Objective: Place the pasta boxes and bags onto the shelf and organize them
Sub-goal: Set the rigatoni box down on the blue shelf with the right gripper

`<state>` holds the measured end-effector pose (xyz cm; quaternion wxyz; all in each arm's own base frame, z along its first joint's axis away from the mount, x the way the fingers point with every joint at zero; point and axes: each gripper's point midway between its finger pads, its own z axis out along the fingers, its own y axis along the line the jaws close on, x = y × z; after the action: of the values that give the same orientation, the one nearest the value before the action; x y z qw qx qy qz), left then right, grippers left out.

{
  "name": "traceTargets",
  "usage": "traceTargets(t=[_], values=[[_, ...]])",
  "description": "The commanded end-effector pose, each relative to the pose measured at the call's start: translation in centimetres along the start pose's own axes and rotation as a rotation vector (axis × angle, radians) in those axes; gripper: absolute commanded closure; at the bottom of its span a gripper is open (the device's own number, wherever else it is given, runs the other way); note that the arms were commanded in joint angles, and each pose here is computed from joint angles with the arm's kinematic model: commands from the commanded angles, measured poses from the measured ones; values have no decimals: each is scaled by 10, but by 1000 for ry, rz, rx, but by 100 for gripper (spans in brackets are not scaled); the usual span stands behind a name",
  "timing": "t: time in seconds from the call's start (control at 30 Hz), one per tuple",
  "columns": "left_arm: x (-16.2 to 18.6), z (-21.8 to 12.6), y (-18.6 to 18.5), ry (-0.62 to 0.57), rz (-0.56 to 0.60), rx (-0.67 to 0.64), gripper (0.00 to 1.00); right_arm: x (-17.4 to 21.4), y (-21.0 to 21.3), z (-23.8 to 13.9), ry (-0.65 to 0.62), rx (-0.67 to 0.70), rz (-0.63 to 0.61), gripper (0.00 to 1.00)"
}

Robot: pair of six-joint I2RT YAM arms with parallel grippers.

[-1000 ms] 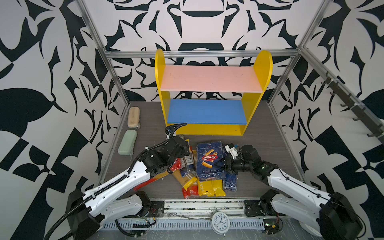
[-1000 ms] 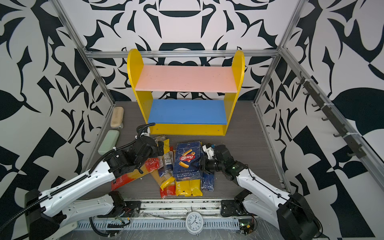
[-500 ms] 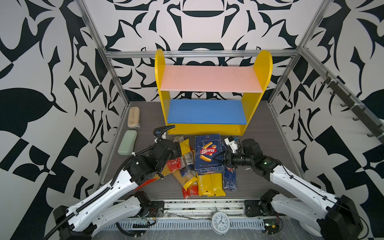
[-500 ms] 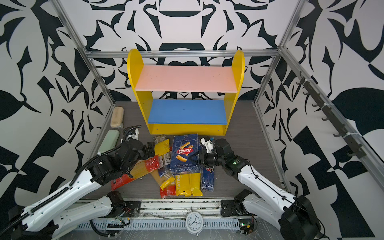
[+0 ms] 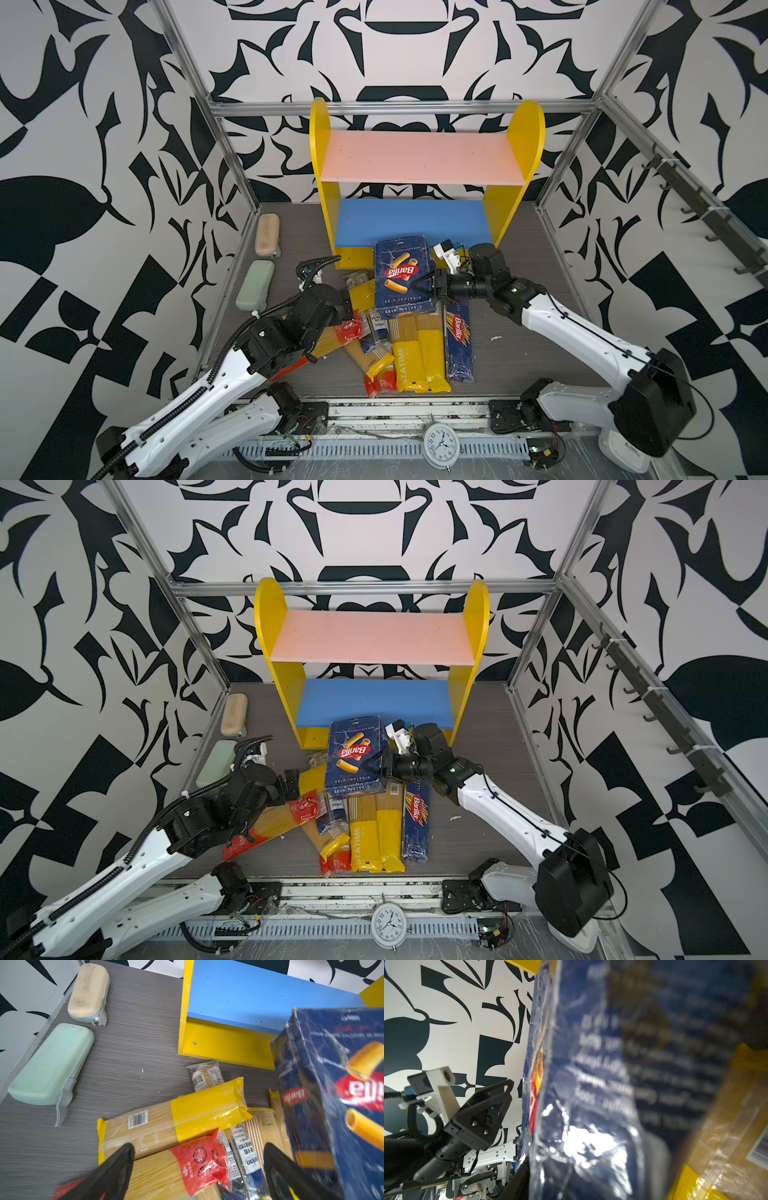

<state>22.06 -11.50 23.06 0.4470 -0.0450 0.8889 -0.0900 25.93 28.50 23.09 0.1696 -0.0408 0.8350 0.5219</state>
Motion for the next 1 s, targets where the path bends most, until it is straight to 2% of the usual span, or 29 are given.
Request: traceTargets(t=[0.0,0.27,0.67,0.8,0.97], values=[[-1,-7,12,-10,-4,-28,1,-57,78,-18,-146,-209,-259,57],[-7,-19,20,-29,-9,-34,1,-127,75,1,-172,-304,-192,60],[-16,-16,15,-49,19,-48,1,-184,70,41,-135,-284,-210,54],[-15,-14,8,-35,18,-23,1,-199,58,66,-104,-306,-165,49],[-19,-14,2,-50,-2,5,1,-208,56,95,-72,-318,-160,35]])
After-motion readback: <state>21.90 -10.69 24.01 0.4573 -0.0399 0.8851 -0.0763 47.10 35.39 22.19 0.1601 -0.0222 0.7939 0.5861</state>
